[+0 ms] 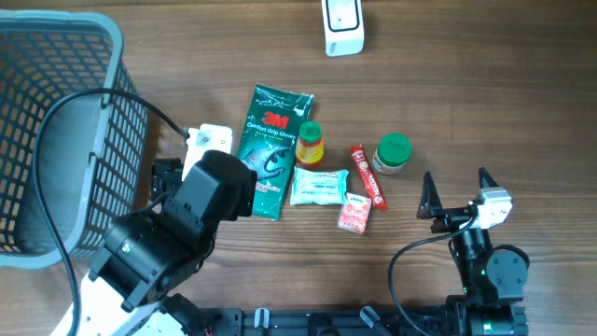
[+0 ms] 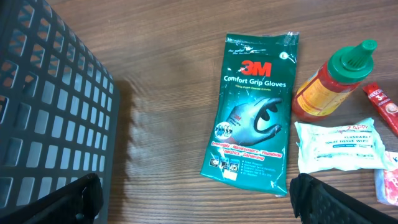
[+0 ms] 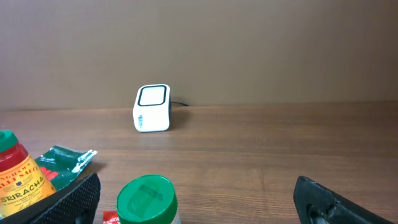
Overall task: Scan the item barcode
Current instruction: 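Move the left gripper back toward the basket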
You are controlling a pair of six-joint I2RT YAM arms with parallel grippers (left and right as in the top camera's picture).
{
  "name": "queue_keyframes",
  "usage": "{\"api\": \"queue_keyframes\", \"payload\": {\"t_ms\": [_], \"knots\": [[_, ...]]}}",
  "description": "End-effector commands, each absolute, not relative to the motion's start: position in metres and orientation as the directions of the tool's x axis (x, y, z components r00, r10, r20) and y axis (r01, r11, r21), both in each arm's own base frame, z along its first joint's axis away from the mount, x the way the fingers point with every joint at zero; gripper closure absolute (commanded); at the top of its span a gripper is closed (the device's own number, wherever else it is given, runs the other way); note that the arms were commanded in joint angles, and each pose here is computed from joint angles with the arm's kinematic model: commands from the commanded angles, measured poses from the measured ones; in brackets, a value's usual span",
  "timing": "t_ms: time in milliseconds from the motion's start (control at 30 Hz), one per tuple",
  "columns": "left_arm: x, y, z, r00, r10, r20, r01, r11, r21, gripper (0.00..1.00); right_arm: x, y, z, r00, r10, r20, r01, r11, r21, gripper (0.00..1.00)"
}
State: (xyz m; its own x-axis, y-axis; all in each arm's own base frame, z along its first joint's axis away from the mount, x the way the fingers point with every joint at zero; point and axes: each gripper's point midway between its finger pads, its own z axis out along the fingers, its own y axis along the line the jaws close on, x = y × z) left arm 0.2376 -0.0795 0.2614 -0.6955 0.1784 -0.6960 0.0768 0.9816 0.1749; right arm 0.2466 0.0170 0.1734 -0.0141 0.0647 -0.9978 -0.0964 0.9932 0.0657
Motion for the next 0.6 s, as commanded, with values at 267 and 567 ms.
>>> {"api": "queue_keyframes", "payload": {"t_ms": [267, 567], "knots": [[0.2366, -0.0811, 0.2616, -0.700, 0.156, -0.697, 0.071, 0.986, 0.149, 0.00, 0.2466, 0.0169, 0.1736, -0.011, 0.054, -0.998, -0.094, 0.994, 0.055, 0.00], [0.2366, -0.0811, 0.2616, -0.700, 0.156, -0.697, 0.071, 0.986, 0.149, 0.00, 0.2466, 0.0167, 0.1784, 0.009, 0.052, -0.999, -0.094, 0.994, 0.050, 0.00]]}}
